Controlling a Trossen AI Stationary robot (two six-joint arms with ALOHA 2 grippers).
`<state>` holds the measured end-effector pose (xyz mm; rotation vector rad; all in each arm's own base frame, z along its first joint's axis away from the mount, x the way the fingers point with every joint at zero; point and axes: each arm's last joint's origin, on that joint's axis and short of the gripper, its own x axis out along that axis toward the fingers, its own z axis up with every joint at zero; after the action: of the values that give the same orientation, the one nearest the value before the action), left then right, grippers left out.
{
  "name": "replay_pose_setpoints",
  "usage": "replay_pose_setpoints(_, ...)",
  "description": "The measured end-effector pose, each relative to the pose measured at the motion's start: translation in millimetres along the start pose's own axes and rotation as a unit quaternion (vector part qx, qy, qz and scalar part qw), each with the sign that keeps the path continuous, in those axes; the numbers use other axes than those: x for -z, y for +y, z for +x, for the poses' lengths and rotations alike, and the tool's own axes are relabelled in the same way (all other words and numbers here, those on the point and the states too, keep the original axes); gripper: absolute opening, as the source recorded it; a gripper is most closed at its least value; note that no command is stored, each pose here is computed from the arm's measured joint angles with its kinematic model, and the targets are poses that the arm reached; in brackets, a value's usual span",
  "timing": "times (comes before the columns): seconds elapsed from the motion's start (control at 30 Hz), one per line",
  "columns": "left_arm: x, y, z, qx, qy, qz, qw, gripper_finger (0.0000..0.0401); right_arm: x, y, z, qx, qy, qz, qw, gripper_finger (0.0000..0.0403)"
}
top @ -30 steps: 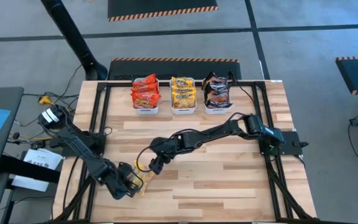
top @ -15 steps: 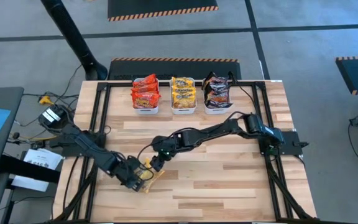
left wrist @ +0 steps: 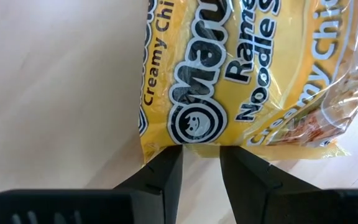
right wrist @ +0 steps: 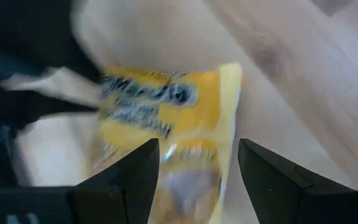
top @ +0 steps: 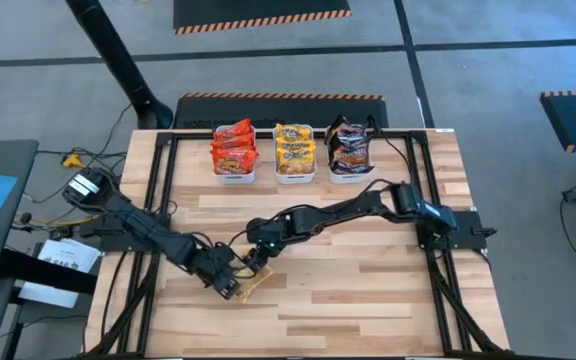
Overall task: Sort Maruchan noodles
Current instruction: Put the yellow noodle pack into the middle white bin
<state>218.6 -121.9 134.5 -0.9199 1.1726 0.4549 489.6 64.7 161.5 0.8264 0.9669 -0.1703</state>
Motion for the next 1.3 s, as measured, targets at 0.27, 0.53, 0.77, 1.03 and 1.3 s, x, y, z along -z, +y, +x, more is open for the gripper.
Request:
replay_pose_setpoints(0.27, -11, -1, 2, 0.013, -0.011, 0.003, 1.000, 0.0105, 7, -11, 19, 0.003, 0.045, 0.042, 0.998, 0.0244)
replay_pose_setpoints(0.53, -18, -2, 4, 0.020, -0.008, 0.009, 1.000, 0.0105, 7, -9, 19, -0.016, 0.050, 0.055, 0.997, 0.0238)
replay_pose_setpoints(0.77, -18, -2, 5, 0.018, -0.010, 0.012, 1.000, 0.0105, 7, -8, 19, -0.017, 0.053, 0.065, 0.996, 0.0158)
replay_pose_setpoints(1.03, -19, -6, 3, 0.023, -0.012, 0.024, 0.999, 0.0105, 7, -8, 18, -0.020, 0.053, 0.044, 0.997, 0.0016)
replay_pose_setpoints(1.3, -24, -28, -9, 0.042, -0.014, 0.070, 0.997, 0.0105, 8, -8, 13, -0.014, 0.063, 0.008, 0.998, 0.0005)
